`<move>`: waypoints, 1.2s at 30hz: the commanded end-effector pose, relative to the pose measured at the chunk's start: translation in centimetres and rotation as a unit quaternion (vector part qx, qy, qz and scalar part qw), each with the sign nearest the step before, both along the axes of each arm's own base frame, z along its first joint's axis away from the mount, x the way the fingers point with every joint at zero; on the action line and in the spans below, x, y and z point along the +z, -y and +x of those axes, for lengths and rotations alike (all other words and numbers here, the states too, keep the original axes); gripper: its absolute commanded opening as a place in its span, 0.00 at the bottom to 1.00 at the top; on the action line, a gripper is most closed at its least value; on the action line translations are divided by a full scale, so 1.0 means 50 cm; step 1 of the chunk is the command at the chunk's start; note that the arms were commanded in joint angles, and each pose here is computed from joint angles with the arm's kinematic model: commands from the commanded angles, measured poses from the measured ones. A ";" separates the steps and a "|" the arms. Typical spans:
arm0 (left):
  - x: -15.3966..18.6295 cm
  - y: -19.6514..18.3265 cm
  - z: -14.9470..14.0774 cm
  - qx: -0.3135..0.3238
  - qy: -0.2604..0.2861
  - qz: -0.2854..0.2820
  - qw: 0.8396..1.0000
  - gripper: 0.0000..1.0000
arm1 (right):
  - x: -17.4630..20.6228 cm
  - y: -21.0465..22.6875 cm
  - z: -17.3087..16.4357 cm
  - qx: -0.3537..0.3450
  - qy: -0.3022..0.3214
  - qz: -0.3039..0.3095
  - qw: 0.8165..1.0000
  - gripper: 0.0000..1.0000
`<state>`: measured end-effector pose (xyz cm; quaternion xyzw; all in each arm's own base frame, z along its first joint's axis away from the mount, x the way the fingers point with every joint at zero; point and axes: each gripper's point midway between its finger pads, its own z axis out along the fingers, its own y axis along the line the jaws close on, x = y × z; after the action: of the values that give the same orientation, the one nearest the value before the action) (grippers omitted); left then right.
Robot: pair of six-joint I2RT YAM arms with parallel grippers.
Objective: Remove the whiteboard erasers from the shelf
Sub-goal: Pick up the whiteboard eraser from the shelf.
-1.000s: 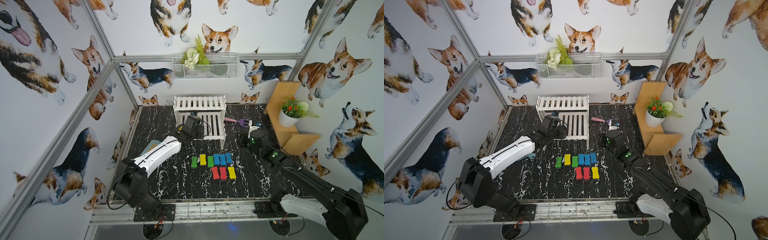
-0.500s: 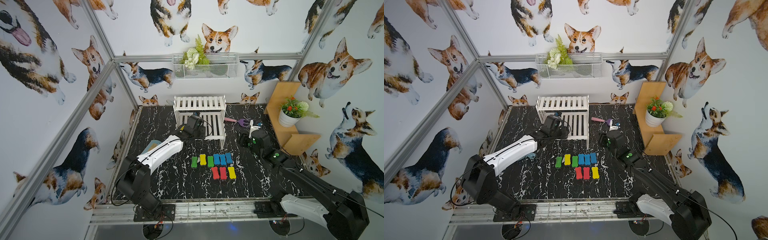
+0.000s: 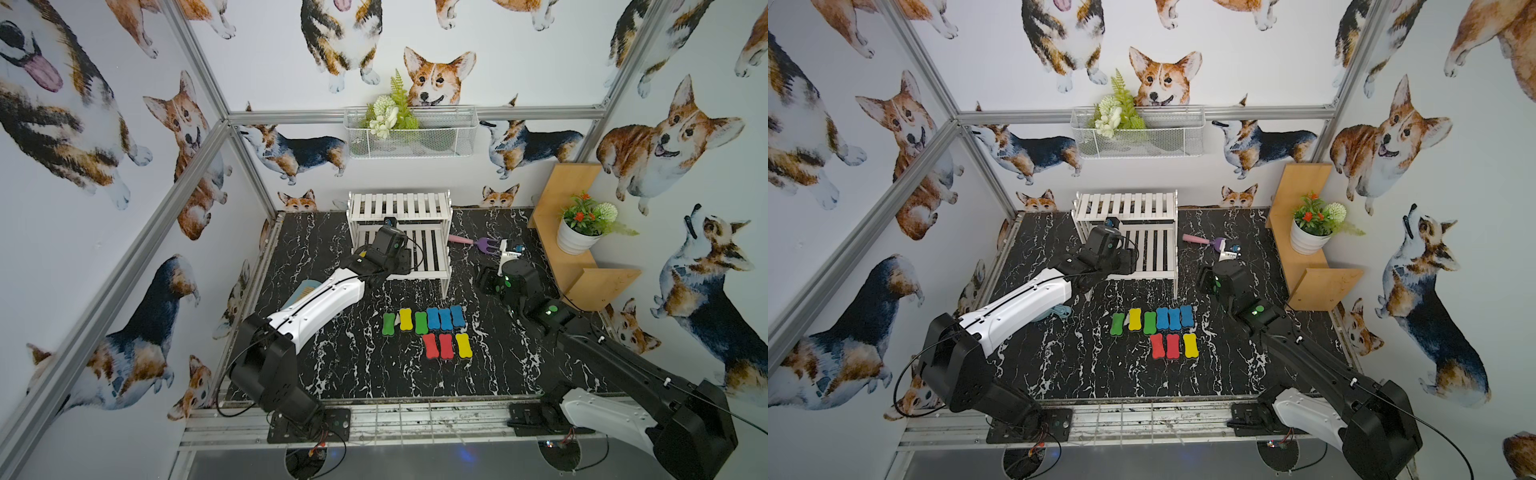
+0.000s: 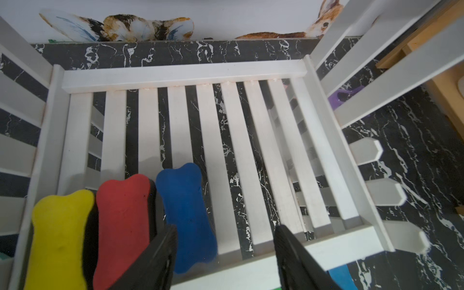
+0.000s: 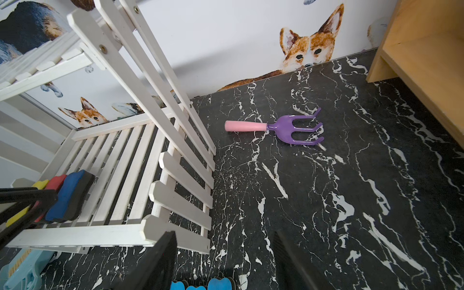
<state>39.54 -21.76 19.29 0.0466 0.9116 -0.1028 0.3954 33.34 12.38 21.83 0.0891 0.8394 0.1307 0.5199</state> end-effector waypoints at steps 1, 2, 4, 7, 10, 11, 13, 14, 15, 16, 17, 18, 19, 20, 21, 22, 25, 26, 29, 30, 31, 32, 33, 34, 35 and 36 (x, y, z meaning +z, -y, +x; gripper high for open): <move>-0.014 -0.017 0.002 0.018 -0.010 0.014 1.000 0.68 | 0.007 0.003 0.004 -0.008 0.006 0.003 1.000 0.67; -0.014 -0.017 0.004 0.018 -0.010 0.013 1.000 0.68 | 0.008 0.002 0.004 -0.008 0.007 0.002 1.000 0.67; -0.015 -0.015 0.007 0.017 -0.010 0.014 1.000 0.68 | 0.008 0.004 0.004 -0.010 0.007 0.000 1.000 0.67; -0.016 -0.015 0.012 0.020 -0.010 0.020 1.000 0.68 | 0.011 0.008 0.004 -0.013 0.009 -0.001 1.000 0.67; -0.022 -0.016 0.014 0.020 -0.013 0.028 0.999 0.68 | 0.012 0.011 0.004 -0.015 0.009 0.000 1.000 0.67; -0.024 -0.017 0.016 0.020 -0.013 0.031 0.999 0.68 | 0.012 0.013 0.005 -0.017 0.010 0.000 1.000 0.67; -0.029 -0.018 0.018 0.022 -0.016 0.036 0.999 0.68 | 0.012 0.014 0.005 -0.017 0.009 0.000 1.000 0.67; -0.030 -0.019 0.019 0.023 -0.016 0.038 0.999 0.68 | 0.013 0.016 0.006 -0.019 0.010 0.001 1.000 0.67; -0.032 -0.020 0.019 0.024 -0.017 0.040 0.999 0.68 | 0.013 0.016 0.005 -0.019 0.010 0.000 1.000 0.67; -0.034 -0.022 0.020 0.026 -0.018 0.043 0.999 0.68 | 0.012 0.017 0.006 -0.019 0.009 -0.001 1.000 0.67; -0.033 -0.023 0.021 0.027 -0.016 0.044 0.999 0.68 | 0.014 0.017 0.006 -0.019 0.010 -0.001 1.000 0.68; -0.035 -0.023 0.021 0.028 -0.017 0.046 0.998 0.68 | 0.011 0.019 0.006 -0.020 0.008 -0.001 1.000 0.68; -0.036 -0.023 0.022 0.028 -0.017 0.047 0.998 0.68 | 0.011 0.018 0.006 -0.020 0.008 -0.001 1.000 0.68; -0.038 -0.024 0.023 0.029 -0.018 0.048 0.998 0.68 | 0.011 0.017 0.006 -0.019 0.008 0.000 1.000 0.68; -0.038 -0.024 0.023 0.028 -0.018 0.049 0.998 0.68 | 0.011 0.019 0.007 -0.021 0.008 0.000 1.000 0.68; -0.037 -0.024 0.022 0.028 -0.018 0.051 0.998 0.68 | 0.011 0.019 0.007 -0.020 0.009 0.000 1.000 0.68; -0.036 -0.025 0.023 0.028 -0.017 0.054 0.998 0.68 | 0.012 0.021 0.008 -0.022 0.009 0.002 1.000 0.68; -0.056 -0.025 0.026 0.028 -0.026 0.062 0.997 0.68 | 0.011 0.021 0.008 -0.022 0.009 0.003 1.000 0.68; -0.062 -0.025 0.028 0.028 -0.027 0.070 0.997 0.66 | 0.009 0.021 0.008 -0.022 0.008 0.003 1.000 0.68; -0.065 -0.025 0.028 0.027 -0.028 0.073 0.997 0.64 | 0.009 0.023 0.008 -0.024 0.007 0.003 1.000 0.68; -0.067 -0.024 0.029 0.025 -0.029 0.074 0.996 0.64 | 0.007 0.025 0.008 -0.026 0.006 0.002 1.000 0.68; -0.070 -0.024 0.030 0.025 -0.030 0.077 0.996 0.63 | 0.007 0.025 0.008 -0.026 0.007 0.003 1.000 0.68; -0.073 -0.025 0.030 0.025 -0.032 0.081 0.996 0.61 | 0.006 0.024 0.008 -0.025 0.006 0.003 1.000 0.68; -0.075 -0.025 0.031 0.025 -0.033 0.083 0.996 0.59 | 0.007 0.024 0.008 -0.025 0.007 0.004 1.000 0.68; -0.076 -0.024 0.031 0.025 -0.033 0.082 0.996 0.57 | 0.006 0.023 0.008 -0.025 0.006 0.004 1.000 0.68; -0.076 -0.024 0.031 0.025 -0.033 0.082 0.996 0.53 | 0.005 0.024 0.008 -0.025 0.006 0.003 1.000 0.68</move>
<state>41.16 -20.68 15.63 0.0485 0.9289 -0.0266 0.3663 33.65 11.30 21.96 0.1037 0.8365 0.1193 0.5246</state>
